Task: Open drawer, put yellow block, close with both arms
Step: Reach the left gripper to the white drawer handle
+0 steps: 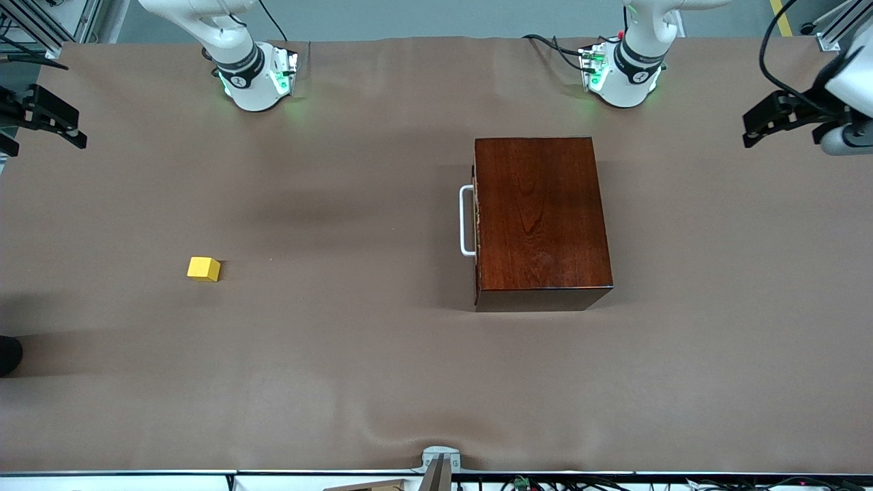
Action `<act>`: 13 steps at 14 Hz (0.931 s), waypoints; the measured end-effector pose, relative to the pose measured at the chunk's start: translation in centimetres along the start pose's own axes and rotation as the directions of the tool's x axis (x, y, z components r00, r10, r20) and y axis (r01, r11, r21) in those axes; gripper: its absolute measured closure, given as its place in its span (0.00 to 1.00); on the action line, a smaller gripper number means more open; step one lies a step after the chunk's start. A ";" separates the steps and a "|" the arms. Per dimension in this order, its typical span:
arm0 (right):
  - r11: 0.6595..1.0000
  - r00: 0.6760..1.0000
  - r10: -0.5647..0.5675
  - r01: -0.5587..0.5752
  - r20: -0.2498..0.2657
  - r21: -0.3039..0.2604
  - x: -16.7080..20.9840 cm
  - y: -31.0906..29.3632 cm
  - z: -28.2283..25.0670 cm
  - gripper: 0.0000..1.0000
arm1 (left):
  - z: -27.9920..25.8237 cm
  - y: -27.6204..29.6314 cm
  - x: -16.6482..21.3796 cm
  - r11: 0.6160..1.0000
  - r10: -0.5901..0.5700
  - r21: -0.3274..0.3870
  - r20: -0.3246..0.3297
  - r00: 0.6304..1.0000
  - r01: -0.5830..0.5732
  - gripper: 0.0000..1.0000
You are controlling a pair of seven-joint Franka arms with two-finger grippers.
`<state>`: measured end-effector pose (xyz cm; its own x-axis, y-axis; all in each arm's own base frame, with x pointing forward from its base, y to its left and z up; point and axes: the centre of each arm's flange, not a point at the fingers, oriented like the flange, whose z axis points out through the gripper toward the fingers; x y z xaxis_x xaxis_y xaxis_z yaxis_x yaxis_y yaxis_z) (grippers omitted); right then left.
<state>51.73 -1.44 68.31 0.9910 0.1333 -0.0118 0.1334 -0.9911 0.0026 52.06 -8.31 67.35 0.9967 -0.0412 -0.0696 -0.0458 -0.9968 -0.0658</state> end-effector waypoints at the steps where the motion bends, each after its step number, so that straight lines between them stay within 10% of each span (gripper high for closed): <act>1: 1.000 1.000 0.000 0.000 0.000 0.000 0.0 0.0 0.0 0.00 | 0.2 1.8 0.0 0.999 0.035 0.002 0.004 0.999 -0.035 0.00; 13: 1.000 1.000 0.000 0.000 0.001 0.000 0.0 0.0 0.0 0.00 | 9.6 36.7 -3.3 0.991 0.122 0.055 0.017 0.992 -0.123 0.00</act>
<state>51.77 -1.42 68.29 0.9909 0.1337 -0.0123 0.1337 -0.9910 0.0025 46.45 -44.10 55.65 0.9824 -0.1612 -0.0944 -0.1714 -0.9789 -0.1115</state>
